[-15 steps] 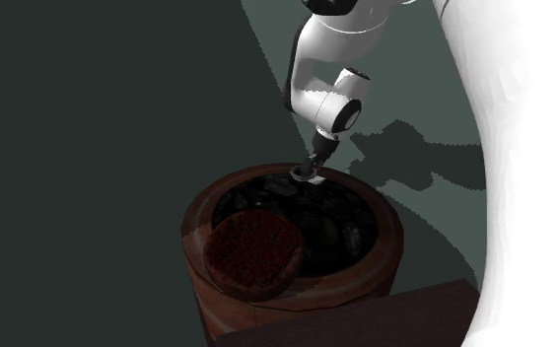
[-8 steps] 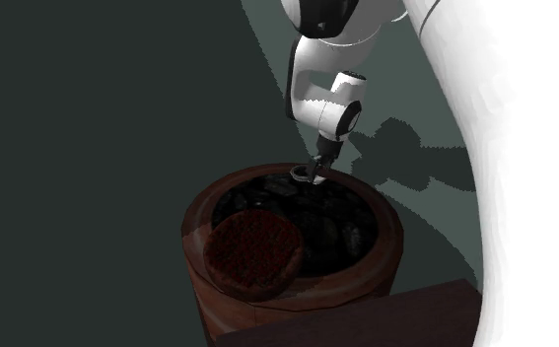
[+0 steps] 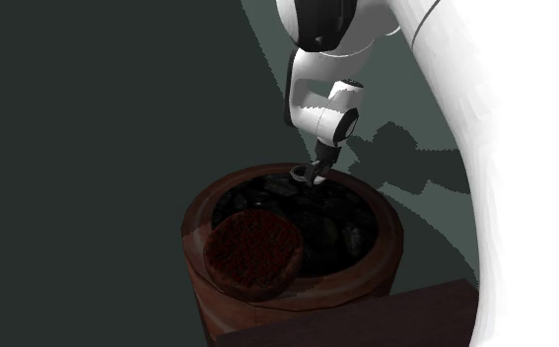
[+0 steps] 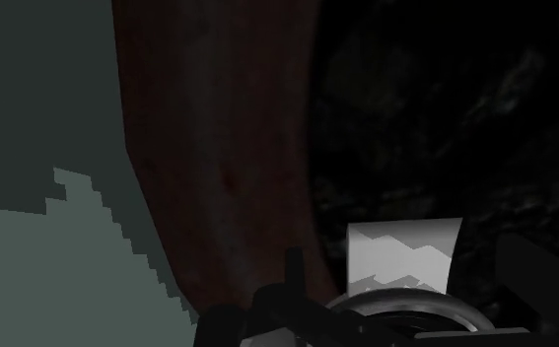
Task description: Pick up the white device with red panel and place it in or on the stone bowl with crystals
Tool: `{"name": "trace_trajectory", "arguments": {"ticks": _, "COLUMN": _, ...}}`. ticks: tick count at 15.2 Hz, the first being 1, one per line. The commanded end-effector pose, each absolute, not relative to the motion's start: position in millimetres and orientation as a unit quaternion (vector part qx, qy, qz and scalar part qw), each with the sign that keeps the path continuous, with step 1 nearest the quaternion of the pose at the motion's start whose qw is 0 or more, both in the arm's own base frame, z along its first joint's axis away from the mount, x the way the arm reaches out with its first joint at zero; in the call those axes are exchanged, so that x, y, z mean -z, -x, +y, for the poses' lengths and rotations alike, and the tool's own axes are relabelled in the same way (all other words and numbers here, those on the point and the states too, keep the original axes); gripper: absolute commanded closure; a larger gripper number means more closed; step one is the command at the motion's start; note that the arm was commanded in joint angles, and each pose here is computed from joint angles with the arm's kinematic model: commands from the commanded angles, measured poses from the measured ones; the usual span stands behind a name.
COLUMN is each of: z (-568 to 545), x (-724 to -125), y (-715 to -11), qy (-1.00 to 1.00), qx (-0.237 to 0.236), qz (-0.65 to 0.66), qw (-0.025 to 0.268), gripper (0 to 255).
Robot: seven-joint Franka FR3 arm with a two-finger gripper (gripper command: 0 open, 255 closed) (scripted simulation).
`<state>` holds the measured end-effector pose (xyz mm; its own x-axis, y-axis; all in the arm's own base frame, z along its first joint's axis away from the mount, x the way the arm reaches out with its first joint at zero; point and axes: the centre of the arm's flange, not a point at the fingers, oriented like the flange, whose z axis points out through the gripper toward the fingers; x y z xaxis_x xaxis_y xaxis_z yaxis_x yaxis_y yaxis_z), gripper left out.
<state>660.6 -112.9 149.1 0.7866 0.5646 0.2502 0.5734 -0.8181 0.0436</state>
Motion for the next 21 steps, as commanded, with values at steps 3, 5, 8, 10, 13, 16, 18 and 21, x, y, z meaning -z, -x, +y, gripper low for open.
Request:
{"name": "trace_trajectory", "arguments": {"ticks": 3, "z": -112.9, "x": -149.1, "y": -660.6, "qy": 0.945, "qx": 0.127, "qz": -0.301, "qw": 0.017, "gripper": 255}}
{"name": "trace_trajectory", "arguments": {"ticks": 5, "z": -112.9, "x": -149.1, "y": -660.6, "qy": 0.945, "qx": 0.127, "qz": -0.301, "qw": 0.017, "gripper": 255}}
{"name": "trace_trajectory", "arguments": {"ticks": 8, "z": -113.2, "x": -149.2, "y": -660.1, "qy": 0.945, "qx": 0.127, "qz": -0.301, "qw": 0.017, "gripper": 255}}
{"name": "trace_trajectory", "arguments": {"ticks": 10, "z": -113.1, "x": -149.1, "y": -659.8, "qy": 0.945, "qx": 0.127, "qz": -0.301, "qw": 0.017, "gripper": 255}}
{"name": "trace_trajectory", "arguments": {"ticks": 13, "z": -112.9, "x": -154.3, "y": -660.5, "qy": 0.945, "qx": 0.127, "qz": -0.301, "qw": 0.017, "gripper": 255}}
{"name": "trace_trajectory", "arguments": {"ticks": 16, "z": -112.9, "x": -170.2, "y": -660.5, "qy": 0.945, "qx": 0.127, "qz": -0.301, "qw": 0.017, "gripper": 255}}
{"name": "trace_trajectory", "arguments": {"ticks": 18, "z": -112.9, "x": -180.7, "y": -660.5, "qy": 0.945, "qx": 0.127, "qz": -0.301, "qw": 0.017, "gripper": 255}}
{"name": "trace_trajectory", "arguments": {"ticks": 21, "z": -112.9, "x": -196.6, "y": -660.5, "qy": 0.945, "qx": 0.127, "qz": -0.301, "qw": 0.017, "gripper": 255}}
